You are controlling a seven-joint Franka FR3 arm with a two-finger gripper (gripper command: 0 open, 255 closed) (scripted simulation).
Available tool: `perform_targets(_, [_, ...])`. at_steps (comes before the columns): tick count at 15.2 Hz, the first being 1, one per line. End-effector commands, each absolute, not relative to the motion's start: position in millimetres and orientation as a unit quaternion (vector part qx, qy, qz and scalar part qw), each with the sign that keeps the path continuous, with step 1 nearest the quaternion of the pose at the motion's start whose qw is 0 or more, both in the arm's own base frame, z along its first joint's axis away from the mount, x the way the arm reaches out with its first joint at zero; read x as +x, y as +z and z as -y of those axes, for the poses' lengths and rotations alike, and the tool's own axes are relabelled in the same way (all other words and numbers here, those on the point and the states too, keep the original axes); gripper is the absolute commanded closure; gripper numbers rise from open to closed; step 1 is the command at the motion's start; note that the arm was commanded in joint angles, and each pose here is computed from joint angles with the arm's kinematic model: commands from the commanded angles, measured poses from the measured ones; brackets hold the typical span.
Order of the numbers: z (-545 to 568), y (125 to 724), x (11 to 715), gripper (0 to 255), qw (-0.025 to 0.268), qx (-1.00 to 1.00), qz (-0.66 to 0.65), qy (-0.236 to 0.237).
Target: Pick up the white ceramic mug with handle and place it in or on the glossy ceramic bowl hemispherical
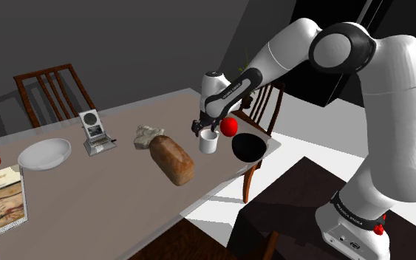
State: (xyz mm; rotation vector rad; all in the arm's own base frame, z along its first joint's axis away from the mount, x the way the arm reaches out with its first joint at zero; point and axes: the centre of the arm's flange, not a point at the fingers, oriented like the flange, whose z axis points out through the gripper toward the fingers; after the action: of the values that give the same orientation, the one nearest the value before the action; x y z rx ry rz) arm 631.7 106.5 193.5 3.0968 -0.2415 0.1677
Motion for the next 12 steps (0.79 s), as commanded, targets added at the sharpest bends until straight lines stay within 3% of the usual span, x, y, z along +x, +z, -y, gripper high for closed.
perform_targets(1, [-115,175,643,0,0.014,0.995,0.079,0.056])
perform_targets(12, [-113,135,647,0,0.014,0.995,0.079,0.056])
